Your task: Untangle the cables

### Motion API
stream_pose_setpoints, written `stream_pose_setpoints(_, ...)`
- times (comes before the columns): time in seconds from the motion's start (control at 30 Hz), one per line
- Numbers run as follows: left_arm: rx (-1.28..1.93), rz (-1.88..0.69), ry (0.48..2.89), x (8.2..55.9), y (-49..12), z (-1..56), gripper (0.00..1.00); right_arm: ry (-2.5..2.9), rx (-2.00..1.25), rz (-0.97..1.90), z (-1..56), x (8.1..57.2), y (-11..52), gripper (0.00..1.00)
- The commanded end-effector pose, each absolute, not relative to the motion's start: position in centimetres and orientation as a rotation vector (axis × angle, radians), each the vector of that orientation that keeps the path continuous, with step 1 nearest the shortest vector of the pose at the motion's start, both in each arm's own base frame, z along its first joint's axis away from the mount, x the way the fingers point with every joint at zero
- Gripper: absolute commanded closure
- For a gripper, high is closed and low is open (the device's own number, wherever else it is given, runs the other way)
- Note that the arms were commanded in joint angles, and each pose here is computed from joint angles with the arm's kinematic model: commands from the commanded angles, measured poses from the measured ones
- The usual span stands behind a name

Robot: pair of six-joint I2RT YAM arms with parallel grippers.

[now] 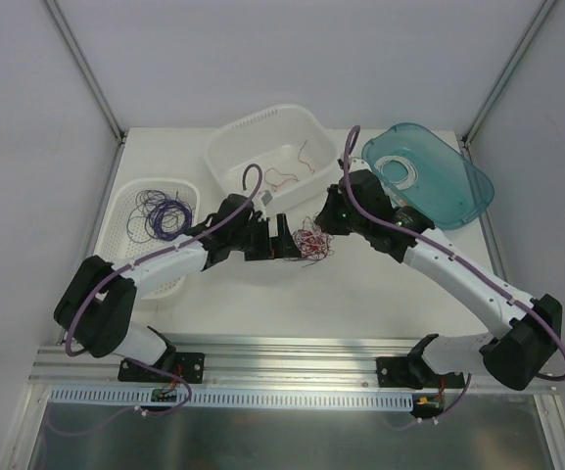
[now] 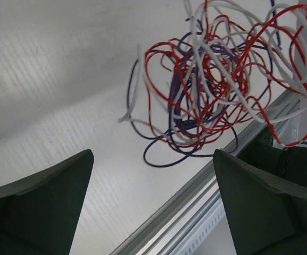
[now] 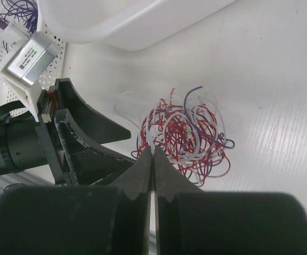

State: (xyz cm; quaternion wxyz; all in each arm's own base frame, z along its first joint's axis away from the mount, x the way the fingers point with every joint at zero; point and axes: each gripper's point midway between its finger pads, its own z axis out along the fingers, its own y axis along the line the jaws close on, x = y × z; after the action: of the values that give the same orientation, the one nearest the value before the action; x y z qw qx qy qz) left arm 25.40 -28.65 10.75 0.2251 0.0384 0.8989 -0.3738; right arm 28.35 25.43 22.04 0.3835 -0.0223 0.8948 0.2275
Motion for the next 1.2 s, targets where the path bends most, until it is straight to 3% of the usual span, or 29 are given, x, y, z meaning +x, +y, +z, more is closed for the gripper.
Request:
stream_pose_setpoints(0.0, 0.184, -1.156, 2.328, 26.8, -31.4, 14.1, 0.03, 2.251, -0.087, 0.579, 24.0, 27.7, 25.0, 0.99)
stream_pose_setpoints(0.17, 0.154, -1.267, 2.223, 27.4, -32.7, 15.0, 0.07, 2.230, -0.072, 0.609, 24.5, 27.4, 25.3, 0.99)
stream_pose_setpoints(0.83, 0.015, -1.435, 2.244, 27.0, -34.7, 11.9, 0.15, 2.178, 0.027, 0.744, 24.9, 26.7, 26.9, 0.99)
stream_pose_setpoints(0.97, -0.039, -1.474, 2.245, 27.3, -35.2, 11.9, 0.24, 2.178, 0.035, 0.774, 24.9, 26.3, 27.3, 0.99)
stream_pose_setpoints(1.1, -0.077, -1.483, 2.256, 27.4, -35.2, 11.3, 0.46, 2.172, 0.026, 0.784, 25.3, 25.9, 27.3, 0.99)
stream_pose_setpoints(1.17, -0.092, -1.483, 2.253, 27.5, -35.2, 11.3, 0.64, 2.166, 0.021, 0.782, 25.5, 25.8, 27.2, 0.99)
